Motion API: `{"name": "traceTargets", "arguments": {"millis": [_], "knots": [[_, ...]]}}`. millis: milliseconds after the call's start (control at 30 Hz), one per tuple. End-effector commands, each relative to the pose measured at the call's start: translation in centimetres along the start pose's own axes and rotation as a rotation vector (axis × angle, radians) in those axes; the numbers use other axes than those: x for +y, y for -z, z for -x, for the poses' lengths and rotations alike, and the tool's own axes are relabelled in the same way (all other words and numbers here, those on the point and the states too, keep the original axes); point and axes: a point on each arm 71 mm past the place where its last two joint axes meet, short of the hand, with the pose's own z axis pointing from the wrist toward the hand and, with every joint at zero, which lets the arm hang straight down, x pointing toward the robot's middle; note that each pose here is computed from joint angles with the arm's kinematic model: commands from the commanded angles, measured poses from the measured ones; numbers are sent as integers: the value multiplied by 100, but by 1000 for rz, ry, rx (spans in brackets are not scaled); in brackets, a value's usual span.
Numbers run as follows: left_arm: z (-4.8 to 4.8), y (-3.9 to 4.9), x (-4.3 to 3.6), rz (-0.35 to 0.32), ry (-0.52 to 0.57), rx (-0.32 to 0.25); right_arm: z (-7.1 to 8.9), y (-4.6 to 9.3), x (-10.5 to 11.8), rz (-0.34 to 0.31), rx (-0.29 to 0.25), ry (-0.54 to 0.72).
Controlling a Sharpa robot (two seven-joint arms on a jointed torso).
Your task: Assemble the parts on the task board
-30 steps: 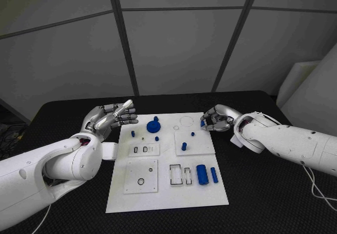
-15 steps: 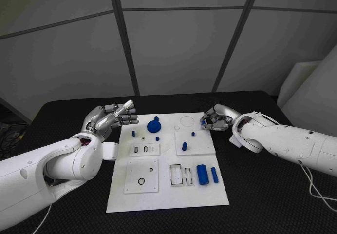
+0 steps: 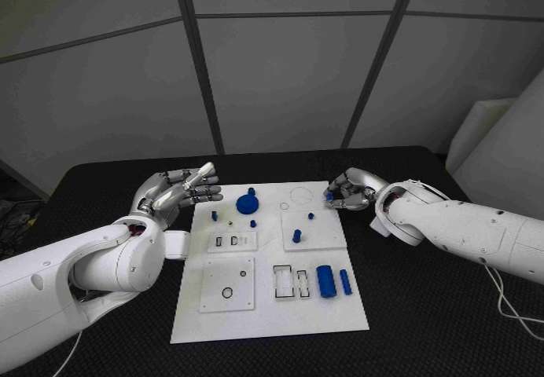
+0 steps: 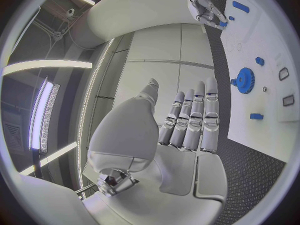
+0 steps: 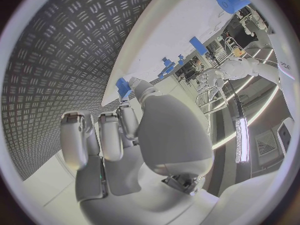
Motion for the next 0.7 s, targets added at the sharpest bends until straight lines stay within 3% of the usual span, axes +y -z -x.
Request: {"name": "traceTargets", "arguments": {"millis": [33, 700], "knots": [[-17, -1, -11, -10, -1, 15, 6, -6, 11, 1, -6, -3], [-20, 1, -8, -10, -1, 16, 9, -6, 0, -7, -7, -2]]}}
